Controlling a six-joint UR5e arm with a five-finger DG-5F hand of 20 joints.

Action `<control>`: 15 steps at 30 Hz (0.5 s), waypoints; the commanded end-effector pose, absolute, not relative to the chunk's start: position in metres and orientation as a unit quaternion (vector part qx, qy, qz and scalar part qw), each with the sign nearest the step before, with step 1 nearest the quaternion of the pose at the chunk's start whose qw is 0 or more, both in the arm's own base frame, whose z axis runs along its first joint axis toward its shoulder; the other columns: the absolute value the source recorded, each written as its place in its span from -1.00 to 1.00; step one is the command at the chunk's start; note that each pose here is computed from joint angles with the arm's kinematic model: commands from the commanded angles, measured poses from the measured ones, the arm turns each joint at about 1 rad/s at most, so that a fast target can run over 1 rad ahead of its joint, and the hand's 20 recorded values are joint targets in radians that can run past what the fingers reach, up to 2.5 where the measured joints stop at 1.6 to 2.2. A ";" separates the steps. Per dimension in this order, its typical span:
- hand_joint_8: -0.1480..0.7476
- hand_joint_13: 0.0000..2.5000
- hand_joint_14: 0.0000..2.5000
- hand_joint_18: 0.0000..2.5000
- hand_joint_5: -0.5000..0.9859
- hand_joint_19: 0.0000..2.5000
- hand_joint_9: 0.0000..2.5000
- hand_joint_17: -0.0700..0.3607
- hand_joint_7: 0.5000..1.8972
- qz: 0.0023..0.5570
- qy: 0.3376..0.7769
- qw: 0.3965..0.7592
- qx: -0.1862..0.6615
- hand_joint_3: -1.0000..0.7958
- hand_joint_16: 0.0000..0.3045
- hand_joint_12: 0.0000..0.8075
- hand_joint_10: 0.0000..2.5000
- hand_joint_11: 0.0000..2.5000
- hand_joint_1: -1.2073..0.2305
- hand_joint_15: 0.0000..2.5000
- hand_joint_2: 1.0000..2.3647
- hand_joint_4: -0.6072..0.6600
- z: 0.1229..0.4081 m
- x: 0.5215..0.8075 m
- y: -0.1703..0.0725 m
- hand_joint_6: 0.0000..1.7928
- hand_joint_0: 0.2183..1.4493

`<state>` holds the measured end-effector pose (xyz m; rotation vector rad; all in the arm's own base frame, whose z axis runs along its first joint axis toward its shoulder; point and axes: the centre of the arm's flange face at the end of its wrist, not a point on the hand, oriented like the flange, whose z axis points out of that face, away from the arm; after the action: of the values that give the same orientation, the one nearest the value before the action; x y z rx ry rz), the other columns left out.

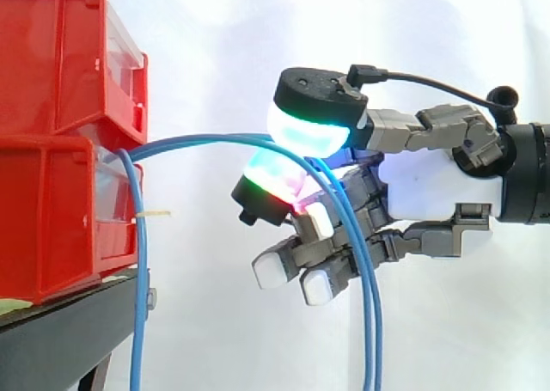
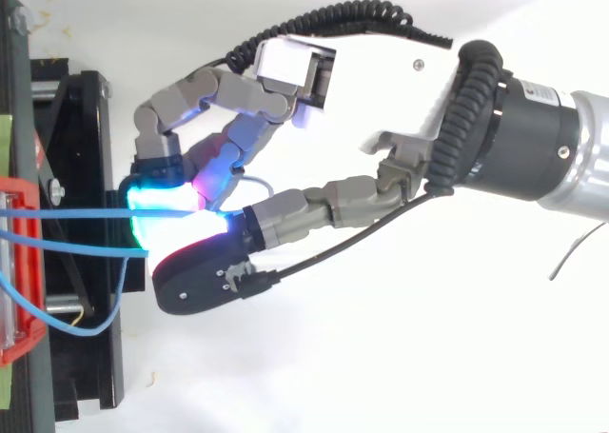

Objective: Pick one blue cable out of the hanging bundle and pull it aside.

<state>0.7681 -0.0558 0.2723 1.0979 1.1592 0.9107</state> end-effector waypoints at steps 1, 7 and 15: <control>-0.04 -0.35 -0.99 -0.33 -0.56 -0.65 -0.19 -0.18 0.04 0.394 0.503 0.606 0.474 -0.43 -0.69 -0.20 -0.98 -0.35 -0.50 -0.66 -1.00 0.06 0.275 0.767 -0.056 0.04 -0.19; -0.04 -0.34 -0.99 -0.32 -0.54 -0.64 -0.17 -0.19 0.03 0.389 0.509 0.601 0.478 -0.44 -0.70 -0.22 -0.98 -0.34 -0.56 -0.65 -1.00 0.11 0.276 0.764 -0.058 0.03 -0.27; 0.08 -0.30 -0.99 -0.29 -0.50 -0.60 -0.09 -0.06 -0.08 0.387 0.510 0.600 0.479 -0.44 -0.61 -0.07 -0.99 -0.36 0.18 -0.63 -1.00 0.22 0.275 0.764 -0.059 0.01 -0.63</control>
<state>0.7641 -0.0578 0.2758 1.1080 1.1798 0.8992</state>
